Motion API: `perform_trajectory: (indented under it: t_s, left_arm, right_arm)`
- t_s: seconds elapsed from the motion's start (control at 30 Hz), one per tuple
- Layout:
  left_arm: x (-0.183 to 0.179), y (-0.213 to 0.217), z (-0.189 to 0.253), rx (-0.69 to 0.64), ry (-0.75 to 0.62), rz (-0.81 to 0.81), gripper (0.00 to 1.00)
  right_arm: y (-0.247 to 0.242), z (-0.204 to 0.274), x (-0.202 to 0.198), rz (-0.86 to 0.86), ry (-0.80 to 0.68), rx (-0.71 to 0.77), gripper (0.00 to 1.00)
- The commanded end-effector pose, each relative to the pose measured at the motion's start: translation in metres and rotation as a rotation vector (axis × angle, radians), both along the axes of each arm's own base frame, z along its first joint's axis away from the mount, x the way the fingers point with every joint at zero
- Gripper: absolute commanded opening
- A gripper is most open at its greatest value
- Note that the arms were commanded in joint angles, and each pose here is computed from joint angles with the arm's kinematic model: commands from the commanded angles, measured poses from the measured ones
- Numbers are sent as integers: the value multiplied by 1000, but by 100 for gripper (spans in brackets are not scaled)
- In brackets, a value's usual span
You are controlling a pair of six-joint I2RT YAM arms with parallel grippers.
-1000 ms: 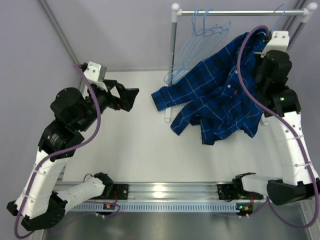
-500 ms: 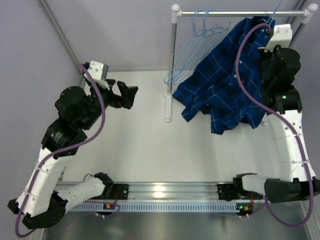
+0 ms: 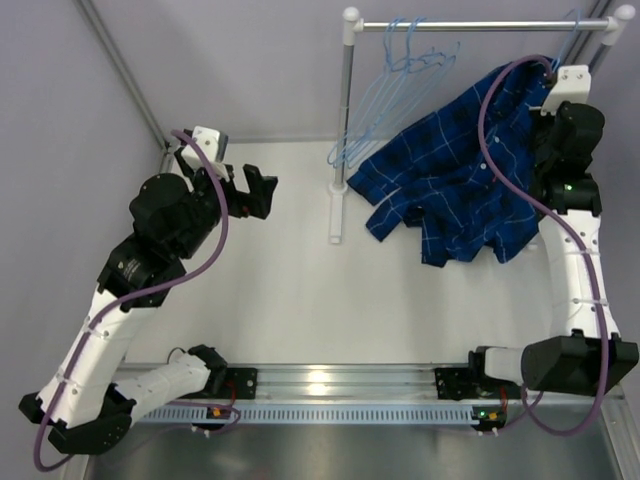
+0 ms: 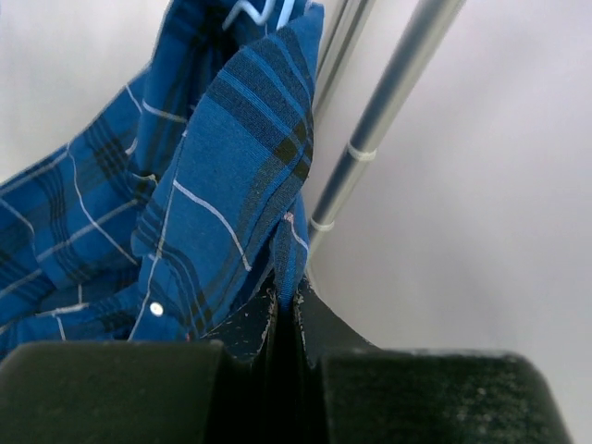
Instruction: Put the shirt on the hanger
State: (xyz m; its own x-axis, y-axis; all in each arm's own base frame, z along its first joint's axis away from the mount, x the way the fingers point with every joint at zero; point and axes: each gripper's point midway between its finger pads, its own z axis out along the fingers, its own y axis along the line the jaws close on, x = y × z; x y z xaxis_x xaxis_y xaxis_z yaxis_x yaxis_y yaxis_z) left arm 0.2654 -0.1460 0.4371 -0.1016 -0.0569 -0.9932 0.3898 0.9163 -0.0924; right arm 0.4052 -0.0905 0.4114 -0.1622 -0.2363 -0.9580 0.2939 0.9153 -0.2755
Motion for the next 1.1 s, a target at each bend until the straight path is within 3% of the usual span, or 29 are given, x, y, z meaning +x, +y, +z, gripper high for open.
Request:
perform_trajectory:
  t_s: [0.0, 0.43, 0.73, 0.9, 0.97, 1.0, 1.07]
  left_arm:
    - [5, 5, 10, -31, -46, 37, 98]
    - [16, 5, -9, -17, -20, 78, 98]
    - [23, 1, -11, -20, -10, 83, 98]
    - [27, 1, -19, -22, 10, 98, 98]
    - [29, 2, -20, -28, 11, 108, 98]
    - [31, 2, -22, -32, 17, 115, 98]
    - [35, 2, -23, -34, 20, 118, 98]
  right_arm:
    - [-9, 27, -4, 8, -132, -13, 0]
    - [-27, -43, 13, 56, -107, 46, 0]
    - [-70, -27, 15, -32, -139, 138, 0]
    - [-59, -23, 28, 57, -84, 157, 1]
    - [-52, -23, 28, 90, -74, 180, 9]
    - [-45, -21, 26, 122, -69, 191, 29]
    - [-34, -14, 20, 166, -69, 202, 55]
